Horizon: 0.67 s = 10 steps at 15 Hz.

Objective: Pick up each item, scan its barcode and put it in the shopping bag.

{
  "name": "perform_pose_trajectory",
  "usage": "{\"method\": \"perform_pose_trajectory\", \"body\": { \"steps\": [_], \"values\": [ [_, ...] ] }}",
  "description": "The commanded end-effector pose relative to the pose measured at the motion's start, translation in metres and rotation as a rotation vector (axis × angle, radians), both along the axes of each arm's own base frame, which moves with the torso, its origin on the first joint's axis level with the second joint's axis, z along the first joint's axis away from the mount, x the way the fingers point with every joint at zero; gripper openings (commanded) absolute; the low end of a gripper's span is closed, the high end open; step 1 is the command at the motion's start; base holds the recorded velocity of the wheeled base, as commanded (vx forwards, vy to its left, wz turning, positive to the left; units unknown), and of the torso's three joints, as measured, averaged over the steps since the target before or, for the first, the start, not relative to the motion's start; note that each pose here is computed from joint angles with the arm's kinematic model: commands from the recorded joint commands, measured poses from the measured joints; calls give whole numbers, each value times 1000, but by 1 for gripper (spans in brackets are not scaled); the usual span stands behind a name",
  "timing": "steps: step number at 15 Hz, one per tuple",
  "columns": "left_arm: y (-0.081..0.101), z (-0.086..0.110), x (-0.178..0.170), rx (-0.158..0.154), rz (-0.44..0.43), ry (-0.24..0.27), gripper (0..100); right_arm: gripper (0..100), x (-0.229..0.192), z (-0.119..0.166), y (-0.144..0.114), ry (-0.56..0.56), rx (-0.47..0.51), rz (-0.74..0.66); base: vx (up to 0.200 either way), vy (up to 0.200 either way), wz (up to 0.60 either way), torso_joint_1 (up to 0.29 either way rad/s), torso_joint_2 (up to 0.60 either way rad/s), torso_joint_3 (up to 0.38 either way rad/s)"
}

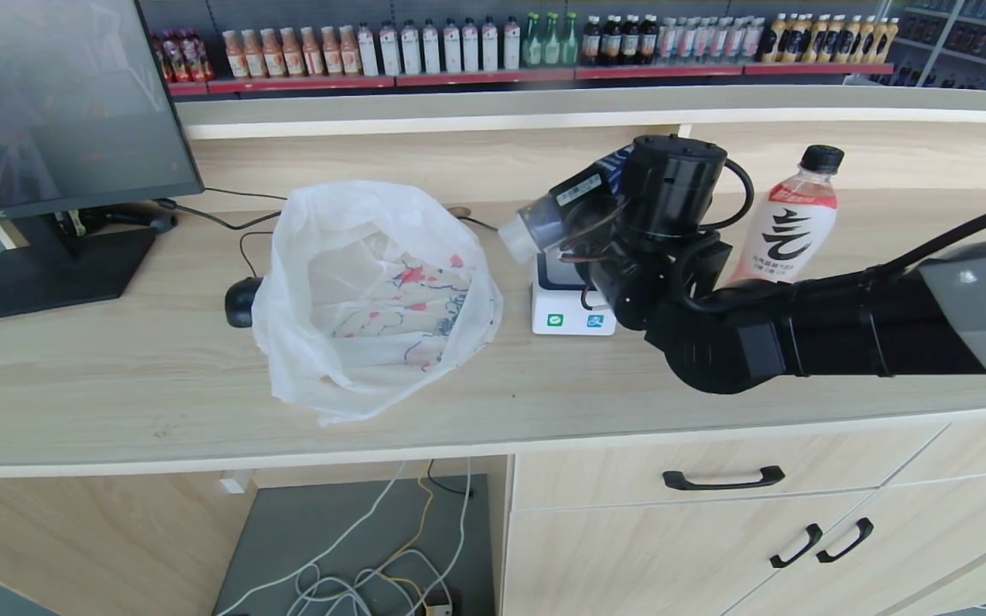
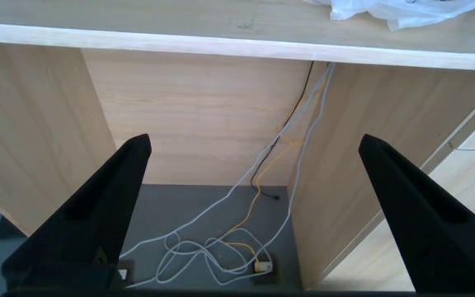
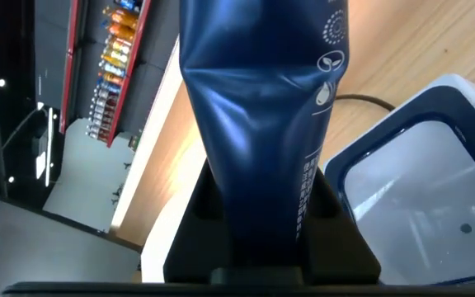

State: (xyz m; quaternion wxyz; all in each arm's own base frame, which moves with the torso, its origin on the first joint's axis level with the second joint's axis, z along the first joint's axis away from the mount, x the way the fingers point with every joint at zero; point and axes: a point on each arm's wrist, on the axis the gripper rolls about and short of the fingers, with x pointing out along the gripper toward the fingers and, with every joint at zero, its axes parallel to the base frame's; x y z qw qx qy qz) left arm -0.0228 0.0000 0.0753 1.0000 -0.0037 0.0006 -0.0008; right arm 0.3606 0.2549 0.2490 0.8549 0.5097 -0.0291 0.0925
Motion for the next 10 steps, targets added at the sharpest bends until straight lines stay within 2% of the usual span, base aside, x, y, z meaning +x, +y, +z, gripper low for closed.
{"method": "perform_pose_trajectory", "body": {
  "steps": [1, 2, 10],
  "values": [
    [0, 0, 0, 0, 0, 0, 100, 0, 11, -3, -1, -5, 15, -16, 0, 0, 0, 0, 0, 0],
    [0, 0, 0, 0, 2, 0, 100, 0, 16, -5, -2, -5, 41, -20, 0, 0, 0, 0, 0, 0],
    [0, 0, 0, 0, 0, 0, 100, 0, 28, -13, -9, 11, 69, -49, 0, 0, 0, 0, 0, 0]
  ]
}}
